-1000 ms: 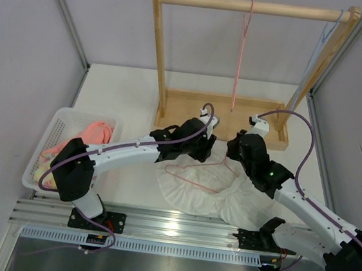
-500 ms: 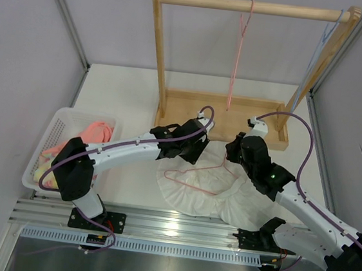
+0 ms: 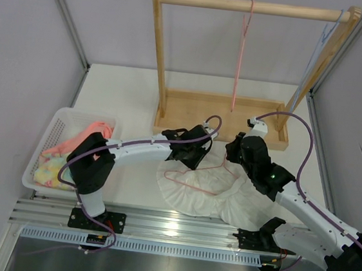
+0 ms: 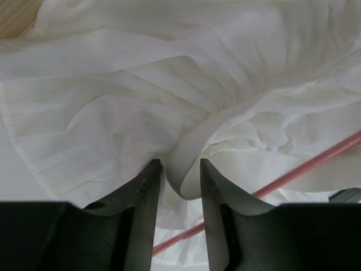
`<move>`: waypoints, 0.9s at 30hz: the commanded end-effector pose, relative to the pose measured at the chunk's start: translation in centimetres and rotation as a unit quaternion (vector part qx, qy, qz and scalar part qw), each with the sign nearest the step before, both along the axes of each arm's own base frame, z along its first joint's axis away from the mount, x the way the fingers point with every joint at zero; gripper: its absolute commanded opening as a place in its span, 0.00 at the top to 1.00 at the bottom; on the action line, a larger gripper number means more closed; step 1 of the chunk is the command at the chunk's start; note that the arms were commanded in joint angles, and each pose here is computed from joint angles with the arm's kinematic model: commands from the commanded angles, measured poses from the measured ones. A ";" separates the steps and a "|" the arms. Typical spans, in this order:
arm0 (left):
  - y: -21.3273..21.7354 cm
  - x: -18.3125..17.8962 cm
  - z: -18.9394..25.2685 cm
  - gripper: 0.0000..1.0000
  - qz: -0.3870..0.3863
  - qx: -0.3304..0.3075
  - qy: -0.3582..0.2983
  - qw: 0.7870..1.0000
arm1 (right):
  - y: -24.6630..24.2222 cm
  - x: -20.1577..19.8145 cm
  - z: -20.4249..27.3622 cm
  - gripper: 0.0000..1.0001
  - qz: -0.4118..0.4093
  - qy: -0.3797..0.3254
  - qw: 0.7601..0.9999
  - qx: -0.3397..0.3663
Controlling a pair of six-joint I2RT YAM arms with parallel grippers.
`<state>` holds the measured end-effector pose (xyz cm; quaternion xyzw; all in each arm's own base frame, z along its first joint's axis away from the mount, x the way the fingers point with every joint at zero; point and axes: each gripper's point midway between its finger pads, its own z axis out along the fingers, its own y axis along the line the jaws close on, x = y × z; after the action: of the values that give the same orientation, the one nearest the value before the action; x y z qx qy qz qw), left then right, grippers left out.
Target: Place the skirt on the hanger
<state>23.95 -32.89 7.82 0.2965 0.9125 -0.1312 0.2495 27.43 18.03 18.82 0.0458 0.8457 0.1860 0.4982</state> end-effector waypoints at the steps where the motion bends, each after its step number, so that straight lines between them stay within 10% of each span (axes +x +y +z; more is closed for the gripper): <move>1: 0.2 0.9 -0.3 0.66 0.008 0.010 -0.008 1.000 | 0.0 0.3 1.1 1.00 -0.001 -0.020 1.000 0.000; 8: 3.3 2.0 -1.2 0.99 0.048 0.033 -0.002 0.998 | -1.3 0.5 1.8 1.00 -0.019 -0.032 0.999 -0.023; 27: 8.8 1.0 0.8 1.00 0.078 0.065 -0.002 0.995 | -7.2 2.9 2.9 1.00 -0.094 -0.056 0.993 -0.042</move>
<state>25.32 -27.46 7.68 0.2461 0.9323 -0.0985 0.2460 29.42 13.21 20.18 0.0839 0.8316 0.1424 0.5302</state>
